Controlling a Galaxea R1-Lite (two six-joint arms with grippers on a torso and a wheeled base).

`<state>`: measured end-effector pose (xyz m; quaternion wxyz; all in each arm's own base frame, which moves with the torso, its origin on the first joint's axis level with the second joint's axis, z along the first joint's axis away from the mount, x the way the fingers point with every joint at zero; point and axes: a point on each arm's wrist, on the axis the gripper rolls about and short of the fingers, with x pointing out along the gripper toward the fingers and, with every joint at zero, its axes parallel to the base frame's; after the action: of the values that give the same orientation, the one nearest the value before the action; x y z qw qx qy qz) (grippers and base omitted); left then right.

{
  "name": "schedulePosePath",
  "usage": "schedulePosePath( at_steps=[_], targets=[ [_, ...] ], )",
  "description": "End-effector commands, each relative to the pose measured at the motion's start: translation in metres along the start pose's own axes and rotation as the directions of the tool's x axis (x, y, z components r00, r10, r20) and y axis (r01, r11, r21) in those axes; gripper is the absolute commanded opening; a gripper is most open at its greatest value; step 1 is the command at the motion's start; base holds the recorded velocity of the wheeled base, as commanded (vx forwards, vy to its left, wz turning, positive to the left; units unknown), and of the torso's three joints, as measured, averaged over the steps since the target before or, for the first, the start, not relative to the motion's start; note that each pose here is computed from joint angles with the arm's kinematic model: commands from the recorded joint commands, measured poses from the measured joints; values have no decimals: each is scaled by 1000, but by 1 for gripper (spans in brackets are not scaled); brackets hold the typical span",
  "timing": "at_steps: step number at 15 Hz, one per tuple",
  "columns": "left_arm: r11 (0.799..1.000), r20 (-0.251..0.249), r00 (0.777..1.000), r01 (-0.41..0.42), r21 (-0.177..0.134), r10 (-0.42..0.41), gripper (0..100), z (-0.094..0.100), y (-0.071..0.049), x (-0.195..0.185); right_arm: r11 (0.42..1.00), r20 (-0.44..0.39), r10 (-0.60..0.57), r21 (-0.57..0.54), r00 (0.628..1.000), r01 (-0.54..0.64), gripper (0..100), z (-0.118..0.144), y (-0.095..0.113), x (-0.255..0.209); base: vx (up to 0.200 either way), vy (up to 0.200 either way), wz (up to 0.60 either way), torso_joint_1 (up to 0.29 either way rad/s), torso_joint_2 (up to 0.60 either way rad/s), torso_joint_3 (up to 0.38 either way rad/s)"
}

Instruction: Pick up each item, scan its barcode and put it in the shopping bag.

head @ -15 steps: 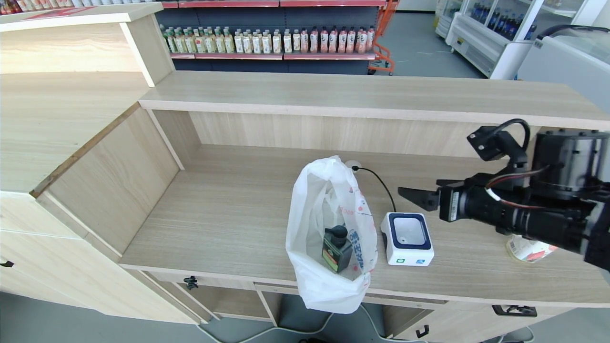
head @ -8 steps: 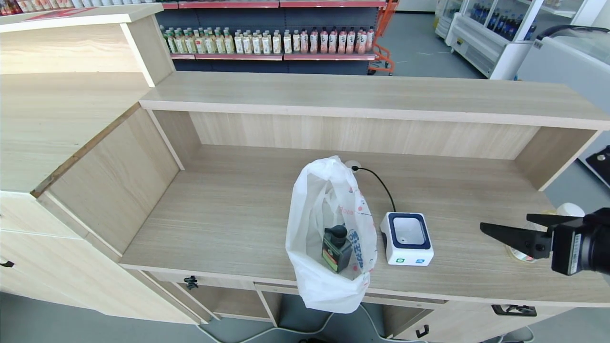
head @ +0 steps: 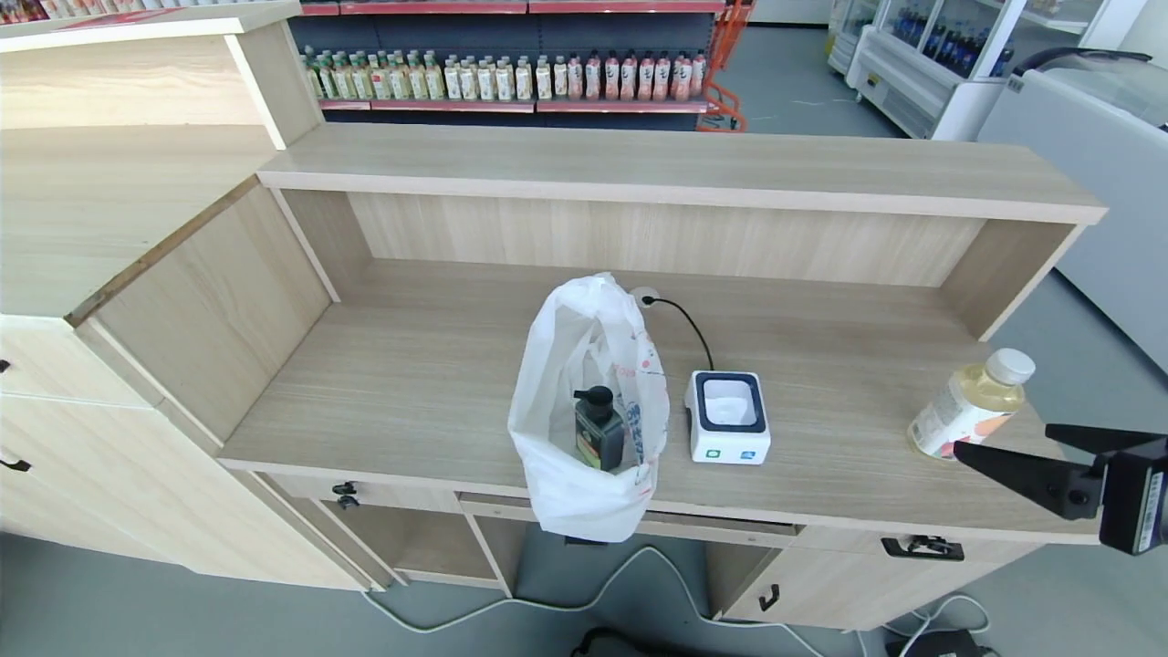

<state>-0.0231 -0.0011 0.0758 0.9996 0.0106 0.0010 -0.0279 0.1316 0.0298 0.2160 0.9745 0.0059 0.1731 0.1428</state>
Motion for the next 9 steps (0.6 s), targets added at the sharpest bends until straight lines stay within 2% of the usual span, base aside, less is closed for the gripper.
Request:
schedulePosePath(
  at_steps=[1,2,9],
  targets=[
    [1000,-2,1000,0,2,0,0,0,0,0,1000,-7,-5,3,1000,5,100,-2,-1,0,-200,-200,0,2,-2,2],
    [1000,-2,1000,0,0,0,0,0,0,0,1000,-10,-5,4,1000,5,100,-3,-1,1,-200,-200,0,-2,2,2],
    [1000,-4,1000,0,9,0,0,0,0,0,1000,-31,-6,8,999,6,100,-11,-1,1,0,-200,0,3,0,3]
  ],
)
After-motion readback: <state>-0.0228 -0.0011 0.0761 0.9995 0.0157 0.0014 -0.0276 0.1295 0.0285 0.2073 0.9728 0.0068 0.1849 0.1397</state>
